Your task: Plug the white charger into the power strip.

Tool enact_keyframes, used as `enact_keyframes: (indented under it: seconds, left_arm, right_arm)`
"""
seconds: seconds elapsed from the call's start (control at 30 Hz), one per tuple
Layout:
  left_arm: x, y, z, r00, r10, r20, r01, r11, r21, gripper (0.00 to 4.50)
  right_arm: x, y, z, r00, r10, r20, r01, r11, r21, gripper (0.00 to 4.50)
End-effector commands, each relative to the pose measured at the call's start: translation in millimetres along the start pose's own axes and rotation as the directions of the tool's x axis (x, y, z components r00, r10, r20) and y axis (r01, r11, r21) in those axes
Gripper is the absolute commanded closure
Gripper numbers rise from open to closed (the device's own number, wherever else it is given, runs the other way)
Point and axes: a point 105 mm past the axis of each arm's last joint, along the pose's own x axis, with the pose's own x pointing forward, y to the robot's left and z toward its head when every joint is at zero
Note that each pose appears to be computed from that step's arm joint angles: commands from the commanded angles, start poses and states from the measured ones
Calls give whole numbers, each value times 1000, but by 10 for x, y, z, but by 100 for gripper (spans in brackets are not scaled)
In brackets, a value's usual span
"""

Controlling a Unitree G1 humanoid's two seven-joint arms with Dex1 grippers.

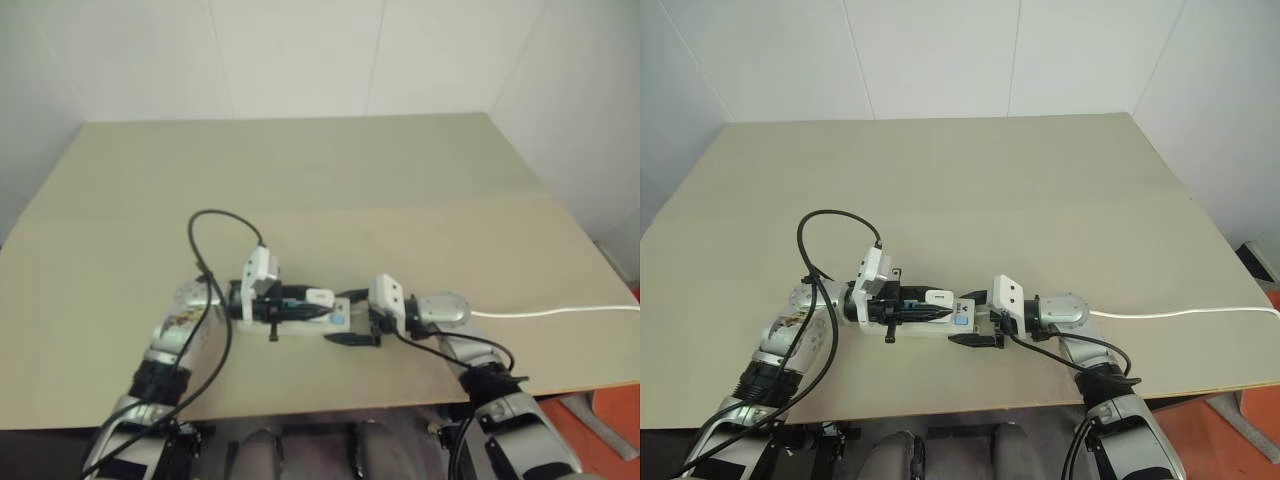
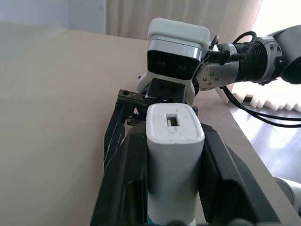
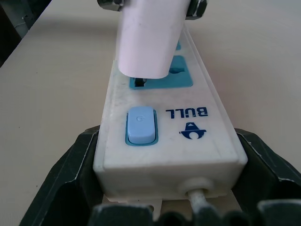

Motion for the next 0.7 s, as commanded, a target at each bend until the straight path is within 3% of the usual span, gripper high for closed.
enact_keyframes:
  seconds: [0.03,0.7]
  left_arm:
    - [-35,18,-27,1000,-5,-24,5,1000,13,348]
    - [-168,-5,-202,1000,-15,-22,15,1000,3,348]
  right_arm:
    - [23,36,-21,1000,9,-10,-9,1000,-1,108]
    - [0,33,-24,1000,8,-17,-8,1000,2,108]
